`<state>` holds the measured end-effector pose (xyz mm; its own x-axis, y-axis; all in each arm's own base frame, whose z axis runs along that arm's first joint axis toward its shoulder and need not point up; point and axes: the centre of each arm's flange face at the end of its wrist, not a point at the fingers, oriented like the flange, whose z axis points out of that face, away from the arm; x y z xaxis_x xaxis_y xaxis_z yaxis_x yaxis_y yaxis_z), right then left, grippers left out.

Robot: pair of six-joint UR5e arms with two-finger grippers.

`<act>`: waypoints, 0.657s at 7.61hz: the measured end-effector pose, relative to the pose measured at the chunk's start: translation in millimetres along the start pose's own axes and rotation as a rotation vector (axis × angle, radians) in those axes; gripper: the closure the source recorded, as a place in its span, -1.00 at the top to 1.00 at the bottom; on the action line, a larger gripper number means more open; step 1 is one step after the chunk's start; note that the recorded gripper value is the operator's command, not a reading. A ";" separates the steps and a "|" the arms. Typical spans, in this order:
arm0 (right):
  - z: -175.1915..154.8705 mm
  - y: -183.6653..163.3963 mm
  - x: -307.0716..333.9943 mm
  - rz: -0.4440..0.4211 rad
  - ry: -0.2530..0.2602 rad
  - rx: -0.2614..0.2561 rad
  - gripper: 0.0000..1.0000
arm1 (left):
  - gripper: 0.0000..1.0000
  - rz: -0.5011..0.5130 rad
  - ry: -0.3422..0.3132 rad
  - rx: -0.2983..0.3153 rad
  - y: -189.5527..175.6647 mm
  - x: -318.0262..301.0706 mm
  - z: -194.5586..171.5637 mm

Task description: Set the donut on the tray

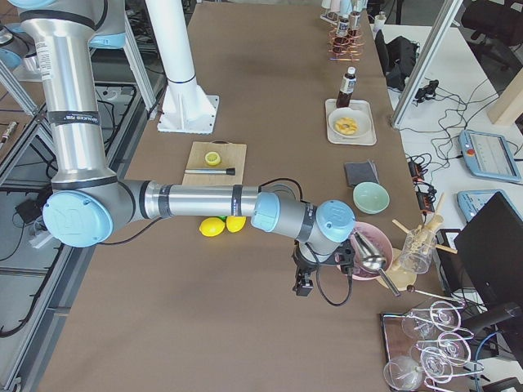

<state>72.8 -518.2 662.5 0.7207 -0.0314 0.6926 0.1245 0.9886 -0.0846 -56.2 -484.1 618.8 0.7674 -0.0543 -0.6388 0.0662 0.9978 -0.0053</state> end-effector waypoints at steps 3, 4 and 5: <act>0.4 -0.5 0.2 -0.009 0.000 0.012 0.99 | 0.97 0.001 0.000 0.002 -1.7 1.1 -1.0; 1.0 0.1 0.6 -0.009 -0.001 0.012 0.99 | 0.97 0.001 0.000 0.003 -1.7 1.2 -1.2; 1.4 0.4 0.9 -0.009 -0.001 0.011 0.99 | 0.97 0.001 0.000 0.003 -1.4 1.3 -1.3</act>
<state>72.6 -517.6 664.1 0.7189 -0.0401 0.6939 0.1231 0.9899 -0.0704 -56.1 -485.6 617.0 0.7672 -0.0531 -0.6392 0.0670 0.9977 -0.0024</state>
